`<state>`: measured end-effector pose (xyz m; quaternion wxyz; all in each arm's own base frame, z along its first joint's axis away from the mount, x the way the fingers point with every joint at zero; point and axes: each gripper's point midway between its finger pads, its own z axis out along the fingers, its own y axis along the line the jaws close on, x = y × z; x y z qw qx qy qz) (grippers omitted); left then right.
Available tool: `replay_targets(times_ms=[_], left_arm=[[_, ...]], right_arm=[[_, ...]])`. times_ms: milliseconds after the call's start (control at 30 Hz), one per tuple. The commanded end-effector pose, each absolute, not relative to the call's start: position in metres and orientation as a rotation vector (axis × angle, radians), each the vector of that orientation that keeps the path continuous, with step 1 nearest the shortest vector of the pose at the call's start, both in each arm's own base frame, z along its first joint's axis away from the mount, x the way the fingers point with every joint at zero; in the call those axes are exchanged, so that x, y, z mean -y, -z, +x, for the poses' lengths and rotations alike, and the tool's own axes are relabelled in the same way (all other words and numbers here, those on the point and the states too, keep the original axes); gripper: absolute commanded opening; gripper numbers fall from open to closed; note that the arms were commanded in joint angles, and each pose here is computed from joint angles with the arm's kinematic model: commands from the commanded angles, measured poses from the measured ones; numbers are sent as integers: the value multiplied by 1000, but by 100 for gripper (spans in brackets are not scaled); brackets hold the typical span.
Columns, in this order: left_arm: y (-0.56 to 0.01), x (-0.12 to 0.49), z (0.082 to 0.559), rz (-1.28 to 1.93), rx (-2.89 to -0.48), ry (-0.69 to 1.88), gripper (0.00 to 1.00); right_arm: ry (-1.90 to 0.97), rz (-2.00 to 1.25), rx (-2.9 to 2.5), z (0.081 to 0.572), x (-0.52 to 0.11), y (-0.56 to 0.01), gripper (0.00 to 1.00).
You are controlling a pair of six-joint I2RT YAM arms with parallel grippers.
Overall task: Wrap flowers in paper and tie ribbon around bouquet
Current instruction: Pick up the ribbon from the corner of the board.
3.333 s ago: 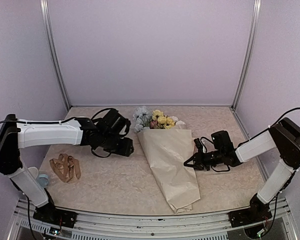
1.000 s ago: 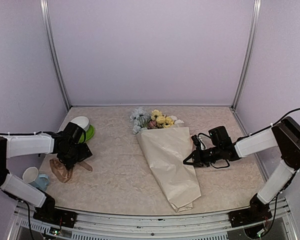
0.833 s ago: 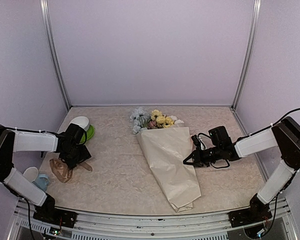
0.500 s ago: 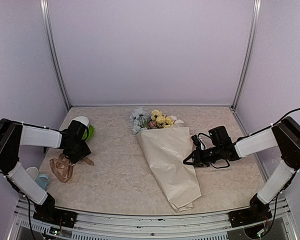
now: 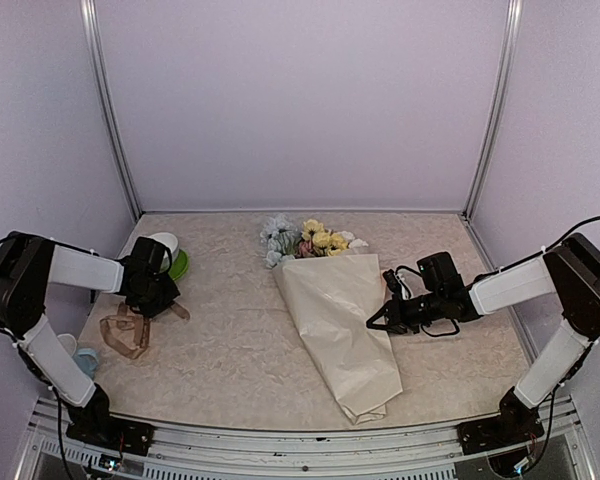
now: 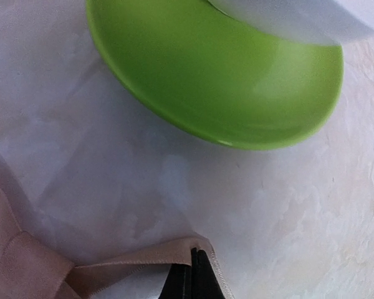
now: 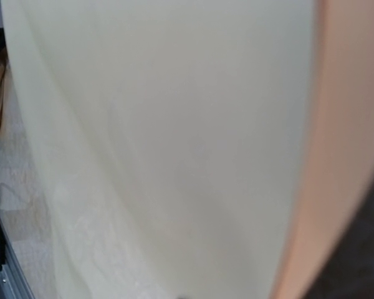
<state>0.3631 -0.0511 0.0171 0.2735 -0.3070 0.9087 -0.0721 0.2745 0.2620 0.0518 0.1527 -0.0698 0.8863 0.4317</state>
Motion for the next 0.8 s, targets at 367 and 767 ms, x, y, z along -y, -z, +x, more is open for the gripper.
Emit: replay_targets(times_ms=[367,767], left_arm=[[-360,362,319,445,-1873,341,0],[-526,215,278,-12,-1473,-65,0]], right_arm=[[-1213,-215,-2520,281,-265,-64,0],[-1209,-196,-2515,284,-265,-70,0]])
